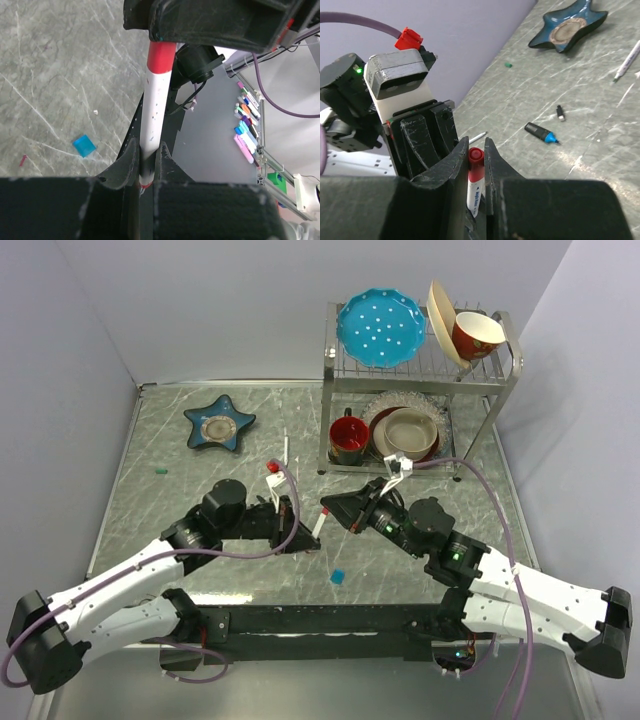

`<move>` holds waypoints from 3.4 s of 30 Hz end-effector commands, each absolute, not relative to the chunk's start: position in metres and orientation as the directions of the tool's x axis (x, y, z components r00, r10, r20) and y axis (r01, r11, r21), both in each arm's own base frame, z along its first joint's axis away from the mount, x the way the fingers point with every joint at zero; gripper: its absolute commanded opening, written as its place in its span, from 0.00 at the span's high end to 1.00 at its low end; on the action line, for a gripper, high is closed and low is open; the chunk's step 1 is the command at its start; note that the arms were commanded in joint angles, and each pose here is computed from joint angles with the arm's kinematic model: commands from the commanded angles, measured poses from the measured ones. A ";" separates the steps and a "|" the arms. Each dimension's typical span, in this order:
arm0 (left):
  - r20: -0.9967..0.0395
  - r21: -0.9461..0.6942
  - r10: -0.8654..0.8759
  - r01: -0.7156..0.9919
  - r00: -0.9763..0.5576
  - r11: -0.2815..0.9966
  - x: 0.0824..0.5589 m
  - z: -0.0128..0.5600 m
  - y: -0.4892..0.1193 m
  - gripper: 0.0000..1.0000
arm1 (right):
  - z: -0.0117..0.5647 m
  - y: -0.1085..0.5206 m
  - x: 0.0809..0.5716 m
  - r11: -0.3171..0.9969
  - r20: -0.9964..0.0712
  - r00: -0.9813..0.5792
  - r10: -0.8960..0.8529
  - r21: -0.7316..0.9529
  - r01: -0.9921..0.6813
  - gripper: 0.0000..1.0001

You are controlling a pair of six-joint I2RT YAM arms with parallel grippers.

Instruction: Insert the pens into the pen caps

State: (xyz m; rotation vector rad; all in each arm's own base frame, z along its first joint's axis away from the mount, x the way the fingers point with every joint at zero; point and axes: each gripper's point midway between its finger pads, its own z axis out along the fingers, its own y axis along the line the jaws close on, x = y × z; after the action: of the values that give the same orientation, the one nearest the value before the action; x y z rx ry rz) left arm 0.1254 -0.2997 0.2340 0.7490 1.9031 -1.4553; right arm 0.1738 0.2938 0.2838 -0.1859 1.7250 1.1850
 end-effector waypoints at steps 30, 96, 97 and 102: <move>-0.836 -0.548 -0.262 0.709 -0.483 0.443 0.200 0.304 -0.263 0.99 | 0.311 0.260 0.136 0.547 -0.735 -0.576 0.358 0.665 -0.508 0.46; -0.648 -0.557 -0.604 -0.253 -0.464 0.791 0.279 0.199 -0.131 0.25 | 0.193 0.158 0.215 0.962 -0.840 -0.498 0.216 0.269 -0.037 0.26; -0.648 -0.565 -0.604 -0.239 -0.464 0.790 0.277 0.202 -0.131 0.25 | 0.188 0.158 0.221 0.963 -0.824 -0.528 0.209 0.266 -0.035 0.26; -0.672 -0.530 -0.551 -0.198 -0.494 0.825 0.268 0.201 -0.129 0.24 | 0.151 0.142 0.253 0.974 -0.763 -0.622 0.173 0.227 -0.009 0.24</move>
State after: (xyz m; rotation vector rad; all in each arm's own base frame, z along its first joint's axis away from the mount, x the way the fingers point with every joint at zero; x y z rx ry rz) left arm 0.2730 -0.1336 0.1996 -0.6250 2.0653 -0.5172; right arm 0.2370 0.1504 0.1589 0.1583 2.1827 0.2754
